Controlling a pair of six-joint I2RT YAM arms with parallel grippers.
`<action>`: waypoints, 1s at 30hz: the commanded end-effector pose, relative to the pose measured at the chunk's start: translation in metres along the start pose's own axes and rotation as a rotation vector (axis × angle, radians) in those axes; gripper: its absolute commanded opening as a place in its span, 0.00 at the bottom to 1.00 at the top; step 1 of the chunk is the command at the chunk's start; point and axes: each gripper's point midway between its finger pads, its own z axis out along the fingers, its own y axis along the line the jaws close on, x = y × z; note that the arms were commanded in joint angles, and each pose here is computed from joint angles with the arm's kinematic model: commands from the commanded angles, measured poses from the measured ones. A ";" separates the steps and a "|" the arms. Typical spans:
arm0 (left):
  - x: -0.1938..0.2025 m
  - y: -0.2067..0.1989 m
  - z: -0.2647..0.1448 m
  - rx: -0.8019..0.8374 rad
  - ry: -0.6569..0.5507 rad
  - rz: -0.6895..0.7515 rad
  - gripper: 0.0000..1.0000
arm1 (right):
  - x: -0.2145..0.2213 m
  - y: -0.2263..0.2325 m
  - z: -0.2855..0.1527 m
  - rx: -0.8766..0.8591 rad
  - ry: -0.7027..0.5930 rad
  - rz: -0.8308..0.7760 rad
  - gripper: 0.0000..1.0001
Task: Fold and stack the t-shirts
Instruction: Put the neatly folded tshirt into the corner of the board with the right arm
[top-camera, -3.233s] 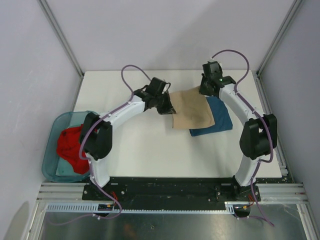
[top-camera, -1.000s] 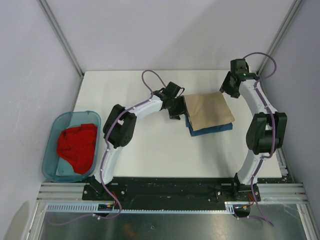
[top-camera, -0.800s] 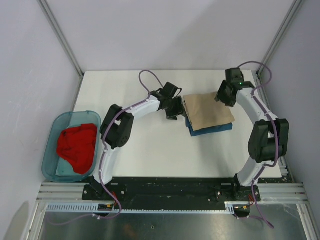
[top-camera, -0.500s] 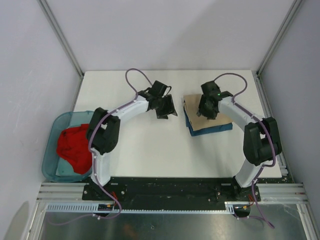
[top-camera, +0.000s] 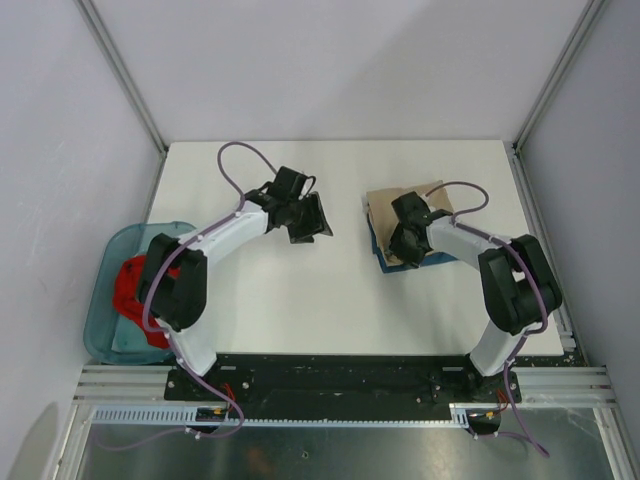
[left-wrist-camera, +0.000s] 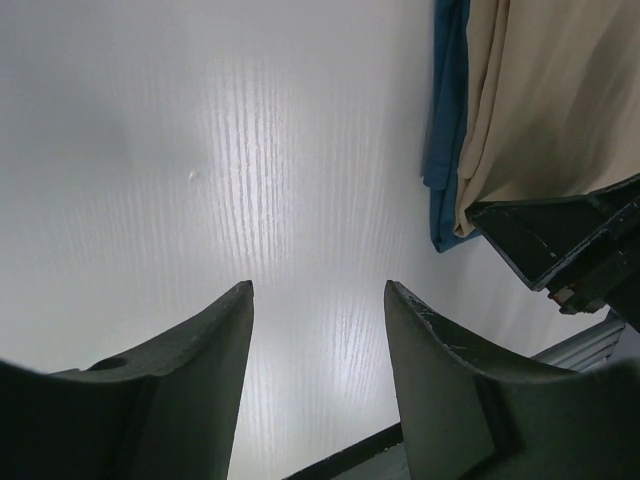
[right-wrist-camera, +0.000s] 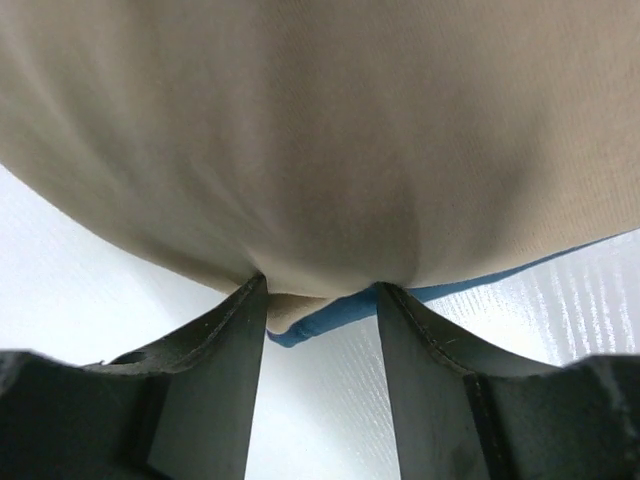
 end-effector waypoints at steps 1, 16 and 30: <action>-0.013 -0.005 -0.023 0.038 -0.072 0.036 0.59 | 0.000 0.012 -0.010 -0.061 -0.029 0.085 0.53; -0.011 -0.002 -0.032 0.058 -0.075 0.039 0.59 | 0.020 0.028 -0.026 -0.022 -0.091 -0.008 0.54; -0.011 0.007 -0.037 0.053 -0.080 0.032 0.59 | 0.013 0.024 0.016 0.051 -0.124 0.163 0.52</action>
